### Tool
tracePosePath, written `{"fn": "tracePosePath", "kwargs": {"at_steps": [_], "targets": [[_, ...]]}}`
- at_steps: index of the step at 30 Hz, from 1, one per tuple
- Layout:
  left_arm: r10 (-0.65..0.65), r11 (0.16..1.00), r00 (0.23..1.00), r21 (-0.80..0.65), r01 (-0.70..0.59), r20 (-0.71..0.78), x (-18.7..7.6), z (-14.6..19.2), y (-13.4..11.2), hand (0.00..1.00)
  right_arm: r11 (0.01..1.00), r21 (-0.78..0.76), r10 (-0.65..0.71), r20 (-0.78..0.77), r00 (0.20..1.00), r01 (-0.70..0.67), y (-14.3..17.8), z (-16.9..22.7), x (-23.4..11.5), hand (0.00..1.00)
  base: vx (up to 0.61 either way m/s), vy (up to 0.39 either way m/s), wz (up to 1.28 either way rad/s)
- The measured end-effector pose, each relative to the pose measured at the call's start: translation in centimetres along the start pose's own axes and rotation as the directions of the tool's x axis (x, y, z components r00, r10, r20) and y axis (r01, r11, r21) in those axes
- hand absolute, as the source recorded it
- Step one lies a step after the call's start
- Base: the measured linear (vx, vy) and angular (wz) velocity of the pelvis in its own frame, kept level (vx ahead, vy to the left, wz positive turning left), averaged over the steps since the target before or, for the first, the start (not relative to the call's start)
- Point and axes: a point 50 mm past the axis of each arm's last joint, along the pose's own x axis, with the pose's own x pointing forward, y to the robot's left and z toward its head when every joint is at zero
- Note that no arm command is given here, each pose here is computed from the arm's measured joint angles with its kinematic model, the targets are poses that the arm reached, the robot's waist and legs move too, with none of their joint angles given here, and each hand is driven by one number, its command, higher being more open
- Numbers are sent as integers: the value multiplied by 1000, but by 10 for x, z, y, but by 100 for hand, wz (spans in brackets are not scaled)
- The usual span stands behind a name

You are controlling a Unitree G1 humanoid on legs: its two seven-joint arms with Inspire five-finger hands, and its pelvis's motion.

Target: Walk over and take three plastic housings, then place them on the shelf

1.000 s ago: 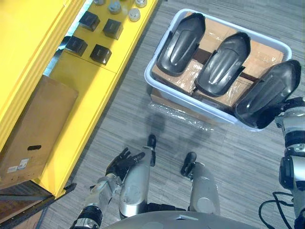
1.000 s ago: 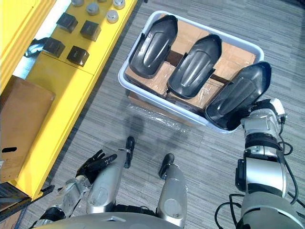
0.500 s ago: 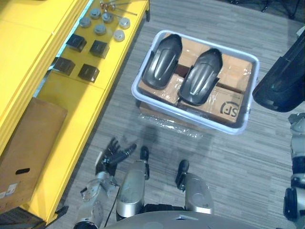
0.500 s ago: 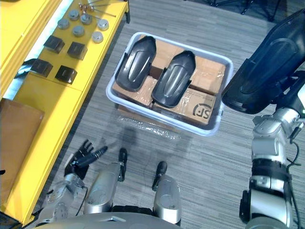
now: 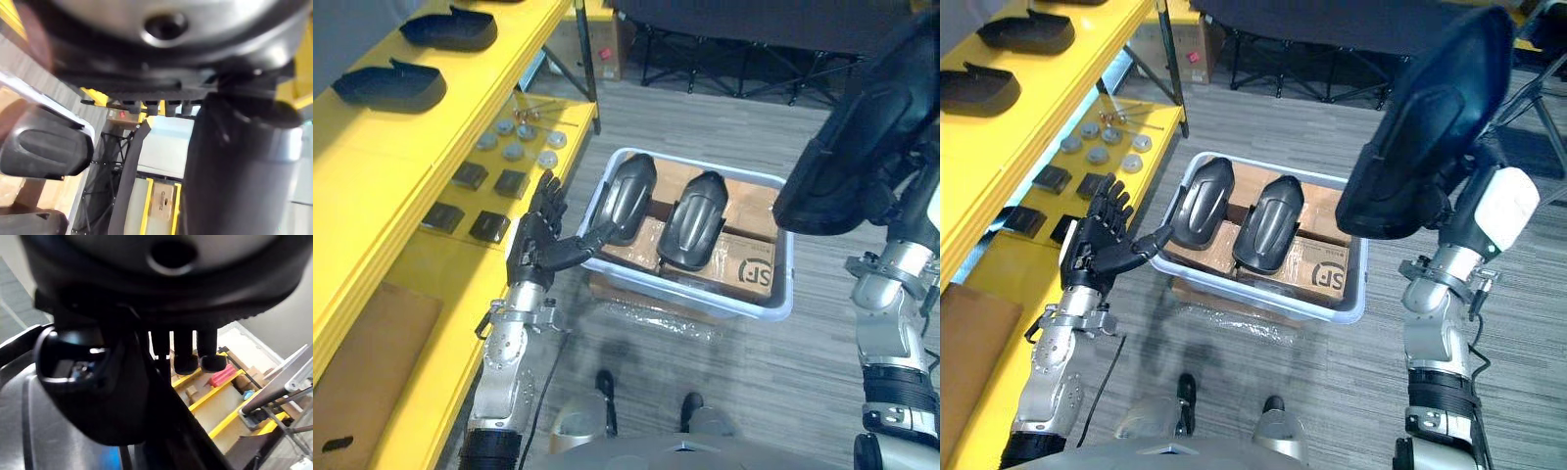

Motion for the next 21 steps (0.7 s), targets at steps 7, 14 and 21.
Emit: {"fn": "tracePosePath", "kwargs": {"at_steps": [7,14,21], "targets": [[-91,996,996,26,91,-3,5,-2,-18,100,988,128,86,47,995,-91,26,22,-13,0,-62,24,-14],[-213,977,977,21,213,12,10,-1,-33,100,956,216,182,89,979,-197,47,44,-21,0,-82,14,-4],[-411,912,911,1,411,33,17,4,-62,100,912,310,237,142,961,-271,66,71,-32,0,-18,1,-1]]}}
